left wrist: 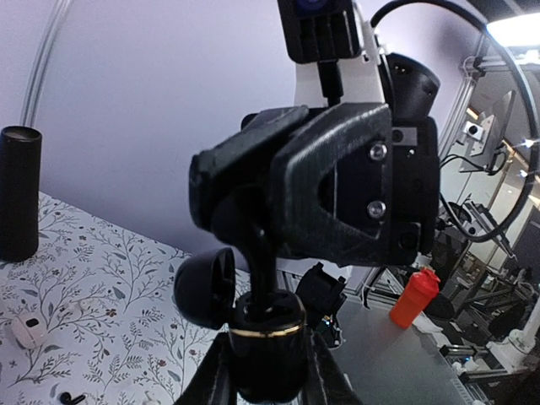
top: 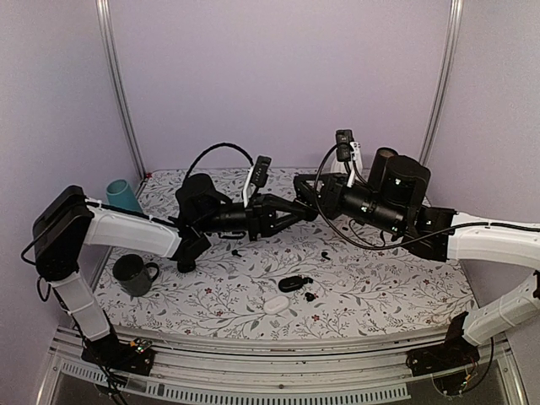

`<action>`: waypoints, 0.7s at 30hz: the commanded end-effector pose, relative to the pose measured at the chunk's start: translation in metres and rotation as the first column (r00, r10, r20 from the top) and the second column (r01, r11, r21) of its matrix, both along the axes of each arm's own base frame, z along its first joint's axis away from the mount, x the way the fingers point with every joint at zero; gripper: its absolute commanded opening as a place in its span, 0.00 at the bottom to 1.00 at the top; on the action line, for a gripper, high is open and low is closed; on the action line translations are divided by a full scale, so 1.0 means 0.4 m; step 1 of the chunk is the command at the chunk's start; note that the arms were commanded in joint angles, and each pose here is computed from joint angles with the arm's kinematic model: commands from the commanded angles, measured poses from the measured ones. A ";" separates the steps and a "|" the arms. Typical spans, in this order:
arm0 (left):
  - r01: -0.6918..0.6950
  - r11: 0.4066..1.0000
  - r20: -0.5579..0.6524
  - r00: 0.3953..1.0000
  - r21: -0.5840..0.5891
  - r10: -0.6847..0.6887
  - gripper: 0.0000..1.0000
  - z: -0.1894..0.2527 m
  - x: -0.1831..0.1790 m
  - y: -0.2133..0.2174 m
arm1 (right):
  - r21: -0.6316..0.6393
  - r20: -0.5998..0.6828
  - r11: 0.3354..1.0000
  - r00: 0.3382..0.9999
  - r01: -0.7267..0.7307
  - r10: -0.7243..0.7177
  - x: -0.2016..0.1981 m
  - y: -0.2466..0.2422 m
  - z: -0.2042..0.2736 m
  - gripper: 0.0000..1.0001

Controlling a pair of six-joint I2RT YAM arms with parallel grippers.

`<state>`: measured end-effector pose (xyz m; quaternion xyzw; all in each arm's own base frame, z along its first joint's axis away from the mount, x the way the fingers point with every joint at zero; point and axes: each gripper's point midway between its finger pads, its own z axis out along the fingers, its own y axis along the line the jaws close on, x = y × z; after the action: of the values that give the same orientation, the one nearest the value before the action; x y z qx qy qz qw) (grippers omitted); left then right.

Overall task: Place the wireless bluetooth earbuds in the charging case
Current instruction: Insert the left earbud into the left side groove of the charging case.

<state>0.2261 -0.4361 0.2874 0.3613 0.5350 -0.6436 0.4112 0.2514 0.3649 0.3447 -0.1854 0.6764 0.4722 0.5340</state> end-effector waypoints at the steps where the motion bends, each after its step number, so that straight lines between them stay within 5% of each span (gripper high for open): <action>1: -0.004 0.999 0.080 0.997 -0.052 0.009 0.00 0.076 -0.026 0.004 | 0.003 0.029 1.000 1.000 0.007 -0.007 -0.009 0.018 0.012 0.07; 21: -0.076 0.991 0.160 0.983 -0.111 0.094 0.00 0.124 -0.031 0.021 | -0.002 0.034 0.999 0.998 0.055 -0.054 -0.022 0.002 0.003 0.07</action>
<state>0.2232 -0.4344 0.3055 0.3688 0.5185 -0.6210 0.4578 0.2474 0.3657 0.3538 -0.1705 0.6675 0.4604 0.5598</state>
